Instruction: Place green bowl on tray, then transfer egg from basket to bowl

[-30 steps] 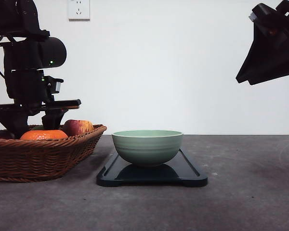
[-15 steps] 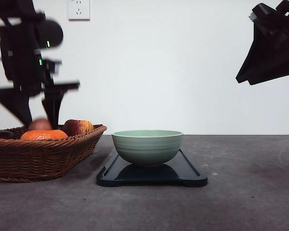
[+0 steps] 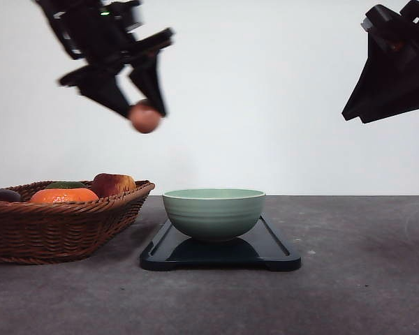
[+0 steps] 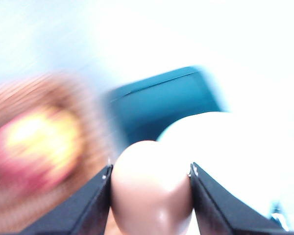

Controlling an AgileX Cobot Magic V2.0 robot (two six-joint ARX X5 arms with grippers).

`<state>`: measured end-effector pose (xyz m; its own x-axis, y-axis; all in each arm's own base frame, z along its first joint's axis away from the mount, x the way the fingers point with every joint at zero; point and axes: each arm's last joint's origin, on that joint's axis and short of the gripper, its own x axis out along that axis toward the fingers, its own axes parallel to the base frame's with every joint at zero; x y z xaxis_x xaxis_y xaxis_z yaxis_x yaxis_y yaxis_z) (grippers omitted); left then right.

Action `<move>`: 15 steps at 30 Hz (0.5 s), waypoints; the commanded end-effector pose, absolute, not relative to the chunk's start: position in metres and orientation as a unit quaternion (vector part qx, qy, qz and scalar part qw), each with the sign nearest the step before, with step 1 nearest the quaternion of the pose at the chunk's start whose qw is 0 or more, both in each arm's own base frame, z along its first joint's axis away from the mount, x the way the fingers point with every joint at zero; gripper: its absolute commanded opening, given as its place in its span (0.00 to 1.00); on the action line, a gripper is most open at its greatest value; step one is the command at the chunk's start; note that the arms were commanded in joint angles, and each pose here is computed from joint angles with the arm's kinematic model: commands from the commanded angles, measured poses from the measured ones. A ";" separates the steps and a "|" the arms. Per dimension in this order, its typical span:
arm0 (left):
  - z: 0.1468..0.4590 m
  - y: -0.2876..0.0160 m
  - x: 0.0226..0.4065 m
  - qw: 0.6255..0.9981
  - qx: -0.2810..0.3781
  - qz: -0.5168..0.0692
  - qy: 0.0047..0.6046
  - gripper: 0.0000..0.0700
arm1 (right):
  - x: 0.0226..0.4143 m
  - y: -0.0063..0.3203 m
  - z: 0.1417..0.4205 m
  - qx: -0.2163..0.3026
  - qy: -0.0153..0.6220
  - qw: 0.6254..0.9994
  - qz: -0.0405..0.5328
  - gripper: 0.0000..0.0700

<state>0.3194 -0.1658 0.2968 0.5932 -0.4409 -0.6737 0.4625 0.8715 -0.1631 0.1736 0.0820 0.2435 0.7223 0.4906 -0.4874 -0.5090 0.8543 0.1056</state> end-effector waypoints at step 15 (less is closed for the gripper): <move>0.237 -0.248 0.329 0.874 0.096 -0.320 0.352 0.21 | 0.175 0.083 0.247 -0.014 0.250 0.929 0.272 0.25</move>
<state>0.3253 -0.2404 0.2398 0.5457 -0.4890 -0.6805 0.6090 0.7892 -0.0787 0.1735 0.0820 0.2435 0.7221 0.4909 -0.4874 -0.5092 0.8541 0.1057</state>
